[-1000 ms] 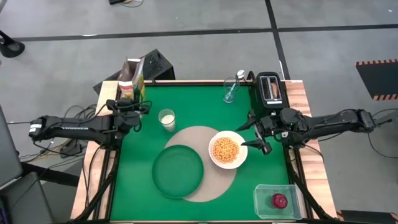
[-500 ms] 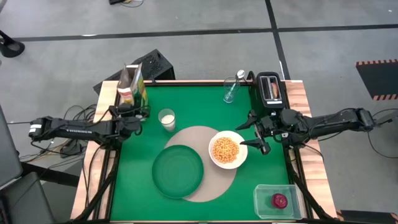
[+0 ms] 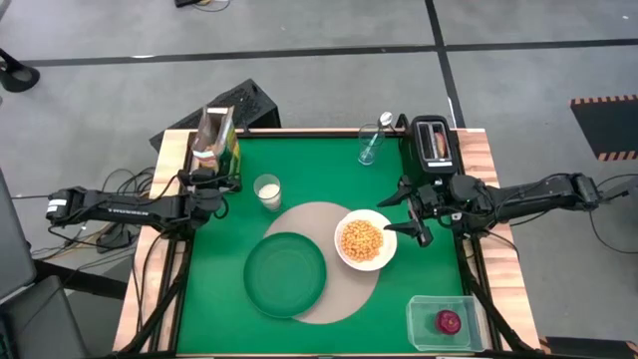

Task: Arrange a breakfast setting
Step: Pour the cereal from the green cereal box into the white bowl

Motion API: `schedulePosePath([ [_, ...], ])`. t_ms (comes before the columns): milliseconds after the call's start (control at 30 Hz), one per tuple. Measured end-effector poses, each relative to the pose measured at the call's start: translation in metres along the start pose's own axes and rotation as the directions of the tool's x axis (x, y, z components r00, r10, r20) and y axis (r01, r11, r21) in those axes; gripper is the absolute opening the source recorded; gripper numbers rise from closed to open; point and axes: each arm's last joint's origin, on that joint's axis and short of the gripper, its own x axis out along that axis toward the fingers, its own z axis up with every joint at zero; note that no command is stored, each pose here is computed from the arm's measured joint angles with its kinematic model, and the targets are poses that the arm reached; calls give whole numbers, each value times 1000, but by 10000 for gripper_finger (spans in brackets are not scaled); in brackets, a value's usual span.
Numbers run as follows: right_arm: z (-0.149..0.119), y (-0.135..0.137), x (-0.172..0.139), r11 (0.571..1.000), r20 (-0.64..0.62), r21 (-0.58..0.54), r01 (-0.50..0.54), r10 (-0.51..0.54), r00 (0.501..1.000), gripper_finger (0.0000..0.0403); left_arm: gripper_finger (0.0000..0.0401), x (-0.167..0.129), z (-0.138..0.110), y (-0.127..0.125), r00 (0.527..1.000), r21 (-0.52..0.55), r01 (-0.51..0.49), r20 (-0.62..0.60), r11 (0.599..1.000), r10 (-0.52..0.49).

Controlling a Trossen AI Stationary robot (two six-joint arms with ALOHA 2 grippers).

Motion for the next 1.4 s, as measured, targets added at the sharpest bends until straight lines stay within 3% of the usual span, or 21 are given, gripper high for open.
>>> schedulePosePath([
  [233, 0, 0, 0, 1000, 0, 10, 0, 0, 1000, 306, 134, 0, 0, 1, 1000, -3, -23, 9, 1000, 23],
  [467, 0, 0, 0, 1000, 0, 10, 0, 0, 1000, 306, 204, 0, 3, 0, 1000, -13, -22, 12, 1000, 22],
  [667, 0, 0, 0, 1000, 0, 10, 1, -1, 1000, 306, 249, -1, 26, -6, 999, 32, -19, 28, 999, 18],
  [1067, -2, 0, 0, 1000, -26, 14, 4, -4, 1000, 306, 253, -4, 78, -13, 998, 32, -11, 64, 999, 9],
  [1400, -3, -1, 0, 1000, -35, 10, 5, -5, 999, 306, 253, -5, 85, -15, 996, 49, 61, 60, 997, -64],
])
